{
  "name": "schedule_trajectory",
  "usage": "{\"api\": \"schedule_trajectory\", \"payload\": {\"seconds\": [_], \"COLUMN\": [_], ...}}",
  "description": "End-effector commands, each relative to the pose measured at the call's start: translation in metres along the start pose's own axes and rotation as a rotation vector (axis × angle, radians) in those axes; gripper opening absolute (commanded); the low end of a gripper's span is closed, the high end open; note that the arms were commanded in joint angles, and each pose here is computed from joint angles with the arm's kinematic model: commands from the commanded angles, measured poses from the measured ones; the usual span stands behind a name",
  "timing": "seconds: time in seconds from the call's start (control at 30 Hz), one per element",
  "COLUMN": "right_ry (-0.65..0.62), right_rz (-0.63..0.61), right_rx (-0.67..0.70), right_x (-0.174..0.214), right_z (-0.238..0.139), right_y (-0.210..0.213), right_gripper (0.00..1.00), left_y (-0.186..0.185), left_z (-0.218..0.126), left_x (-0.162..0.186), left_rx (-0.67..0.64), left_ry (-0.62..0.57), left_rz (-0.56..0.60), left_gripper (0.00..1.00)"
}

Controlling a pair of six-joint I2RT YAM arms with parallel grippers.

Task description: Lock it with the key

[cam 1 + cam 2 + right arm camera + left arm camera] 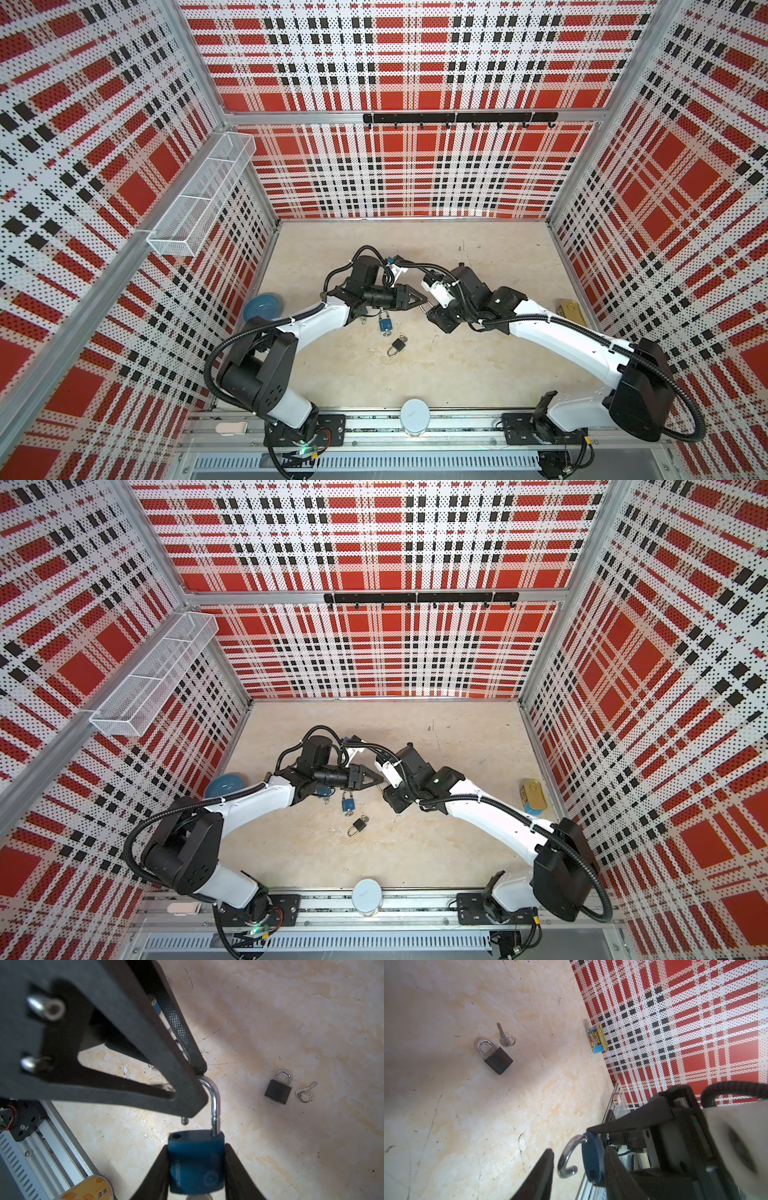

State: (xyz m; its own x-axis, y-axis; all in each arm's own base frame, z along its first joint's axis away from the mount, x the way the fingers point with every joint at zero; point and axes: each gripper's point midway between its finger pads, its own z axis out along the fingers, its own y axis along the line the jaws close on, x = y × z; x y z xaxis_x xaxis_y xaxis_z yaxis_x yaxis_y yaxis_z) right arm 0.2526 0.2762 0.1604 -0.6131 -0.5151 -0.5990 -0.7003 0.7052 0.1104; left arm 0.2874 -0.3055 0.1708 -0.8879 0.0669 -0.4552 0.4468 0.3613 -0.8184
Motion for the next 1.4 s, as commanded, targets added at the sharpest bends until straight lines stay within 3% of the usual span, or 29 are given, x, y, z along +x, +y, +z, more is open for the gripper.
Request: {"api": "schedule_trajectory", "payload": {"seconds": [0.0, 0.27, 0.73, 0.87, 0.97, 1.07, 1.23, 1.3, 1.37], "right_ry": [-0.085, -0.084, -0.087, -0.089, -0.090, -0.099, -0.121, -0.139, -0.159], "right_rz": [-0.015, -0.015, -0.016, -0.016, -0.013, -0.008, 0.002, 0.012, 0.022], "right_rx": [-0.017, -0.015, -0.016, -0.019, -0.023, -0.027, -0.040, -0.035, -0.050], "right_x": [-0.025, -0.025, -0.025, -0.025, -0.025, -0.026, -0.028, -0.032, -0.035], "right_z": [-0.015, -0.016, -0.017, -0.017, -0.017, -0.017, -0.018, -0.020, -0.023], "right_y": [0.007, 0.006, 0.007, 0.007, 0.008, 0.008, 0.011, 0.009, 0.010], "right_gripper": [0.17, 0.17, 0.17, 0.16, 0.17, 0.18, 0.25, 0.44, 0.51], "left_y": [-0.005, -0.008, -0.008, -0.008, -0.008, -0.010, -0.019, -0.021, -0.024], "left_z": [0.003, 0.005, 0.010, 0.011, 0.011, 0.010, 0.005, 0.001, -0.003], "left_x": [0.001, 0.001, 0.001, 0.000, 0.000, -0.003, -0.011, -0.015, -0.020], "left_rx": [0.033, 0.041, 0.047, 0.047, 0.046, 0.046, 0.052, 0.046, 0.041], "left_ry": [0.012, 0.018, 0.030, 0.030, 0.029, 0.016, -0.024, -0.055, -0.090], "left_rz": [0.013, 0.017, 0.015, 0.015, 0.013, 0.018, 0.029, 0.033, 0.034], "left_gripper": [0.42, 0.31, 0.23, 0.14, 0.00, 0.00, 0.00, 0.00, 0.00]}}
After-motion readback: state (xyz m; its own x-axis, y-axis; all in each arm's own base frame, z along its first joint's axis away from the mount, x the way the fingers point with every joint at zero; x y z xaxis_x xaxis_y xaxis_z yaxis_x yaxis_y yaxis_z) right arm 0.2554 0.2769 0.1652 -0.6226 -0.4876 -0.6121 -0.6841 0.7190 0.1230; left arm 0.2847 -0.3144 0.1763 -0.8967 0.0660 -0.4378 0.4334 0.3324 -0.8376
